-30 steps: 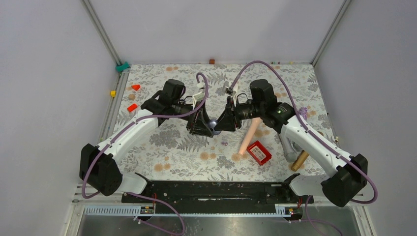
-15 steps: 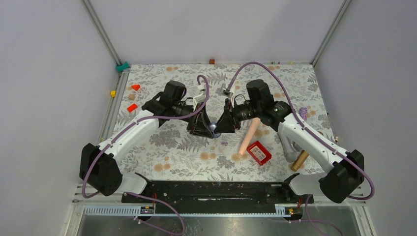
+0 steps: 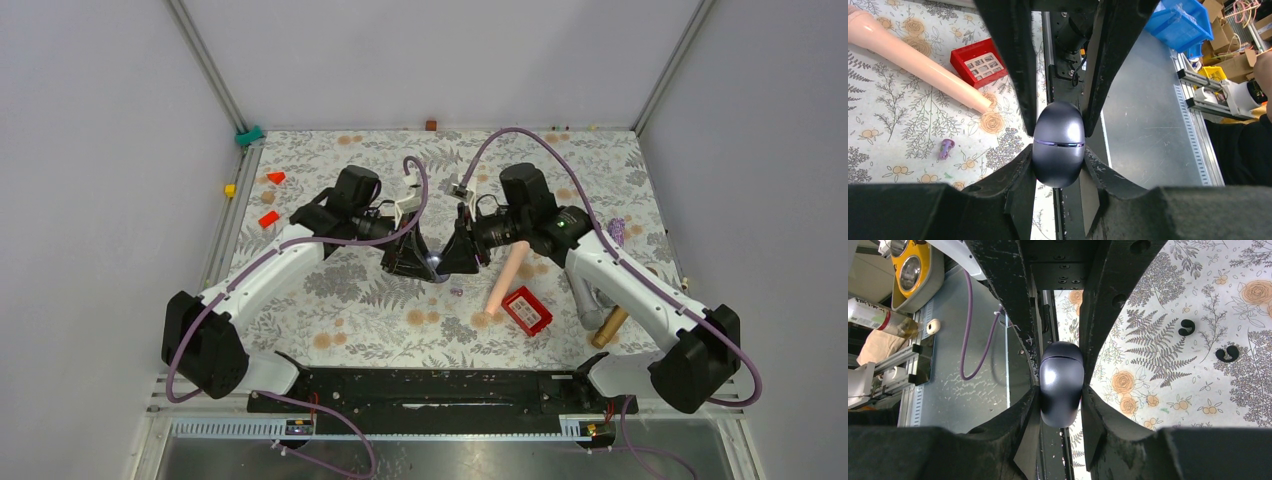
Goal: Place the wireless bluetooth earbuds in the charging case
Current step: Open the charging case.
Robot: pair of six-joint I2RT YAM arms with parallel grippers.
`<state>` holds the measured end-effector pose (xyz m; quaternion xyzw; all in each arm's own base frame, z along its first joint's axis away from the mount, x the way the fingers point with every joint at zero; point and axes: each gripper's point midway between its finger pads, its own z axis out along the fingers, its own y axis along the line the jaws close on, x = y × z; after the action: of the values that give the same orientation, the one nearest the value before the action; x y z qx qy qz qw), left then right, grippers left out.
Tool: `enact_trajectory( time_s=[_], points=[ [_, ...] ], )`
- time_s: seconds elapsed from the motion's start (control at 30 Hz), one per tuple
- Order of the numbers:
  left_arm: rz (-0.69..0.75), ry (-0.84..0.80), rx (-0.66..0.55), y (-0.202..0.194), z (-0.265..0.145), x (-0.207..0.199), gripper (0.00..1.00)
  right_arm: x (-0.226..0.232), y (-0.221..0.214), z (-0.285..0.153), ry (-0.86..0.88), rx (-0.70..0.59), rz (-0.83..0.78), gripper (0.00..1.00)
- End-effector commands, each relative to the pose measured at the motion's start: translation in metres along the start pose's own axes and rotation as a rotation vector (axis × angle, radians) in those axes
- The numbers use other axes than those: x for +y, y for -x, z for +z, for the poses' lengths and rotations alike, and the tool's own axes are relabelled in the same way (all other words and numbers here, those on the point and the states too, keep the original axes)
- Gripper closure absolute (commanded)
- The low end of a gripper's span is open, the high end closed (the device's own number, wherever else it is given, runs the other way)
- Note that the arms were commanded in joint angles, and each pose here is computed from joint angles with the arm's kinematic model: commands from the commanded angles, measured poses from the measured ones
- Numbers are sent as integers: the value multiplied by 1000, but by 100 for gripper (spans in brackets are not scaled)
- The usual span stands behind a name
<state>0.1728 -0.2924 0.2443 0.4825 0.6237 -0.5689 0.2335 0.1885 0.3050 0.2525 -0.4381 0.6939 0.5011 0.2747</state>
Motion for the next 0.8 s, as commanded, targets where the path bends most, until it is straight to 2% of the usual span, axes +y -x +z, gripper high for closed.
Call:
enact_trajectory(
  time_s=[0.0, 0.13, 0.33, 0.53, 0.77],
  points=[
    [122, -53, -25, 15, -4, -23, 100, -10, 14, -6, -89, -21, -71, 52],
    [132, -55, -29, 16, -8, -25, 100, -21, 18, -15, -179, -18, -108, 38],
    [149, -66, -33, 18, -12, -30, 100, -36, 26, -33, -296, -43, -134, 30],
    [160, -43, -25, 20, -18, -29, 100, -22, 35, -48, -277, -72, -167, 19],
    [188, 59, -21, 30, -53, -18, 100, -16, 51, -62, -328, -95, -201, 13]
  ],
)
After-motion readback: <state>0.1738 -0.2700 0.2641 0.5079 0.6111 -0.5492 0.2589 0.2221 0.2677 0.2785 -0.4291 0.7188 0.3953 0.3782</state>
